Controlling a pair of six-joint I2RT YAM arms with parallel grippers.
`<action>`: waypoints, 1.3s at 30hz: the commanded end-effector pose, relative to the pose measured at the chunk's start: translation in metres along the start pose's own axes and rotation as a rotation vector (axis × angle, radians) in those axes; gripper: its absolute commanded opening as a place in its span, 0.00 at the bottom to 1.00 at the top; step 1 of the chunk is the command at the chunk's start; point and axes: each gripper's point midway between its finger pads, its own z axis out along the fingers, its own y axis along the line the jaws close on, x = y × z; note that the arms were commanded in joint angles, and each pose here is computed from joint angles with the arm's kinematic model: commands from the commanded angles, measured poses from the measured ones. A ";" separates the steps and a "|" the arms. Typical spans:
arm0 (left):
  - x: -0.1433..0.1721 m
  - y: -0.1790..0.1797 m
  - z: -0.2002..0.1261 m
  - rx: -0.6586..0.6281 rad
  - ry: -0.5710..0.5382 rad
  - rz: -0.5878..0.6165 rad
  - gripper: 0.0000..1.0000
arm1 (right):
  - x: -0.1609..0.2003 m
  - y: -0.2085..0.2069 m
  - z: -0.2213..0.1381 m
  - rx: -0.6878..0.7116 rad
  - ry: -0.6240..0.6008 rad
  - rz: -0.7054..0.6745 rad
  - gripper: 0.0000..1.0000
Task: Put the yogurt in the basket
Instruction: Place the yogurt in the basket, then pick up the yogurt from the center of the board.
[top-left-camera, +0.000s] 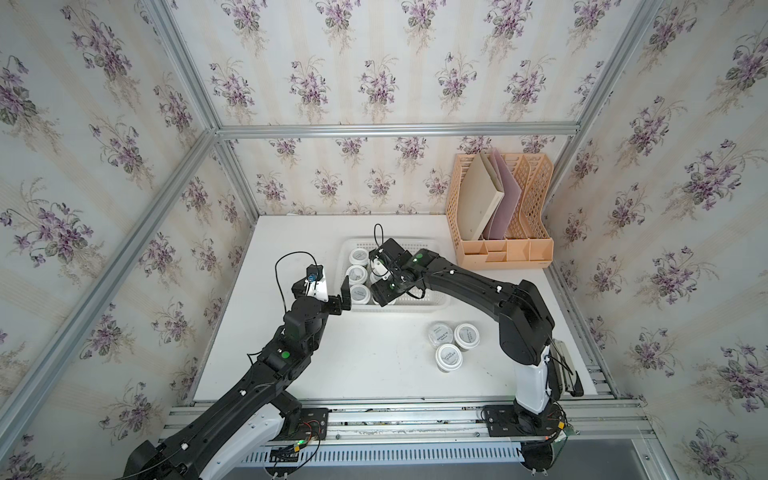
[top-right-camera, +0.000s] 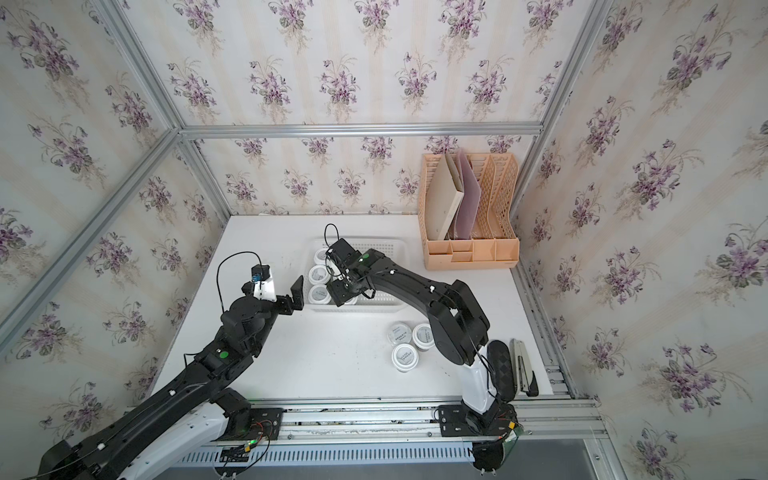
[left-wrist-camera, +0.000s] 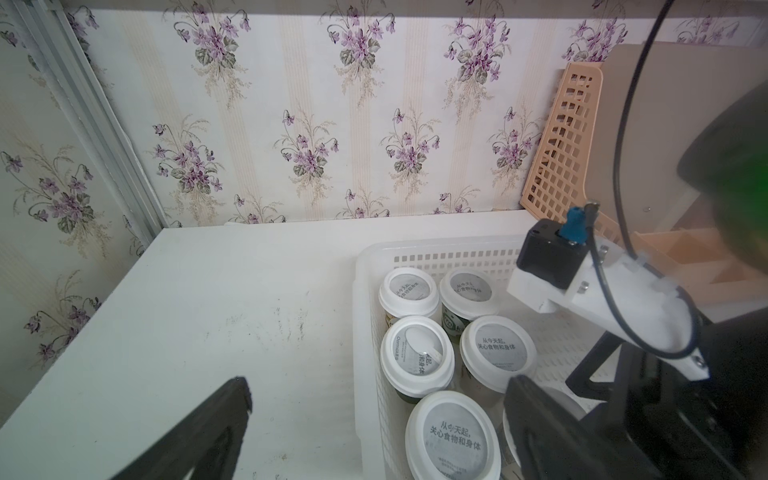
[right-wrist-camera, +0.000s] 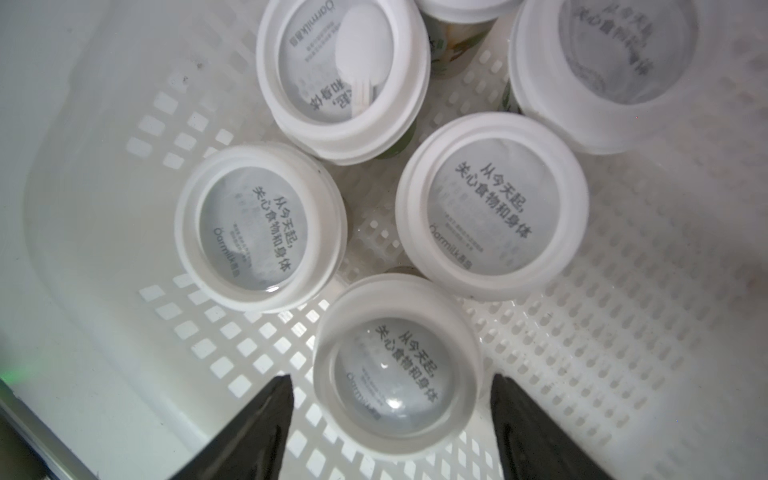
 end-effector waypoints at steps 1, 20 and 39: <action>-0.010 0.000 -0.001 -0.002 -0.031 -0.007 0.99 | -0.005 -0.003 -0.011 0.012 -0.033 0.000 0.81; -0.009 -0.003 0.002 0.008 -0.022 0.000 0.99 | 0.017 -0.039 -0.096 0.074 -0.211 0.105 0.78; -0.003 -0.019 0.011 0.072 0.024 -0.008 0.99 | 0.144 -0.060 -0.116 0.142 -0.051 0.225 0.77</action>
